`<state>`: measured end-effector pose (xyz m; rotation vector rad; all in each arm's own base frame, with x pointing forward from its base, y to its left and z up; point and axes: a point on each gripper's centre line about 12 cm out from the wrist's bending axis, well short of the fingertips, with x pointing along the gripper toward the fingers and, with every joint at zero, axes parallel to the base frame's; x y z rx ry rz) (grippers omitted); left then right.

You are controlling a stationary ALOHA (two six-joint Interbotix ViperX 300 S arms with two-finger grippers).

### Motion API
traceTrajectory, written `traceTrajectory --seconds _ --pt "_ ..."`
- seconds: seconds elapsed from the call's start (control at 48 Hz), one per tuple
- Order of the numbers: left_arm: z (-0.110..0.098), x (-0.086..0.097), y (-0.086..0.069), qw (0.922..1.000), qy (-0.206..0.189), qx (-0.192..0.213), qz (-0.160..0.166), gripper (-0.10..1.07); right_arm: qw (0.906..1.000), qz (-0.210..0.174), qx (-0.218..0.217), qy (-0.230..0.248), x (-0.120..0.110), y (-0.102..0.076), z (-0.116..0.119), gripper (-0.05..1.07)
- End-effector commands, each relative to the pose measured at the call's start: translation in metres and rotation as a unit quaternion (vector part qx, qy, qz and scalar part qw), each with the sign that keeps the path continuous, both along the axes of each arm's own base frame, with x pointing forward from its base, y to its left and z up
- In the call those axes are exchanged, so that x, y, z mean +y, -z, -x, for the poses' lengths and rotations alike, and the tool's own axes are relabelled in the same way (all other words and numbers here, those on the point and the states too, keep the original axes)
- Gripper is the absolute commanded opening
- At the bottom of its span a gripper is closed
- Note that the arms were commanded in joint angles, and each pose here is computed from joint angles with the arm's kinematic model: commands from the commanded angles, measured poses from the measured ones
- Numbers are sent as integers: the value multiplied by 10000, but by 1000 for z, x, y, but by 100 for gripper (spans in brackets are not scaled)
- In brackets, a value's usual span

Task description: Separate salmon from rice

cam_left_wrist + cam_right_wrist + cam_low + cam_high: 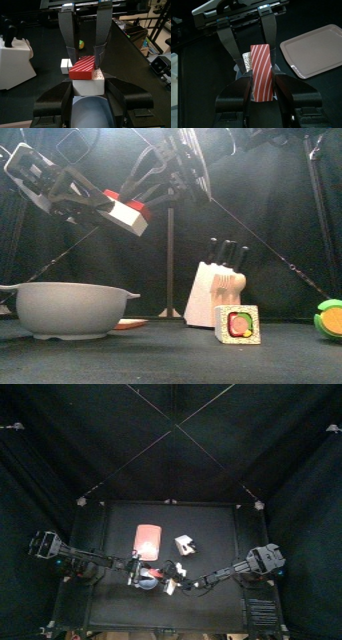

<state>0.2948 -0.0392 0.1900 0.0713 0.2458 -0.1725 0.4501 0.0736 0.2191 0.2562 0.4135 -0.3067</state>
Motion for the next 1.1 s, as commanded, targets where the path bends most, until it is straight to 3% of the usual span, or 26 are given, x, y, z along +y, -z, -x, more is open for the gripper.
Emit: traceTrajectory --seconds 0.0,0.562,1.083 --pt "-5 2 -9 9999 -29 -168 16 48 9998 -53 -213 -12 2 -18 -3 56" --pt "13 13 -7 9996 -202 -185 0 47 9999 -35 -150 4 -1 -14 3 56" --pt "58 25 -11 9982 -388 -466 41 47 9998 -151 -68 85 -3 -11 9 56"
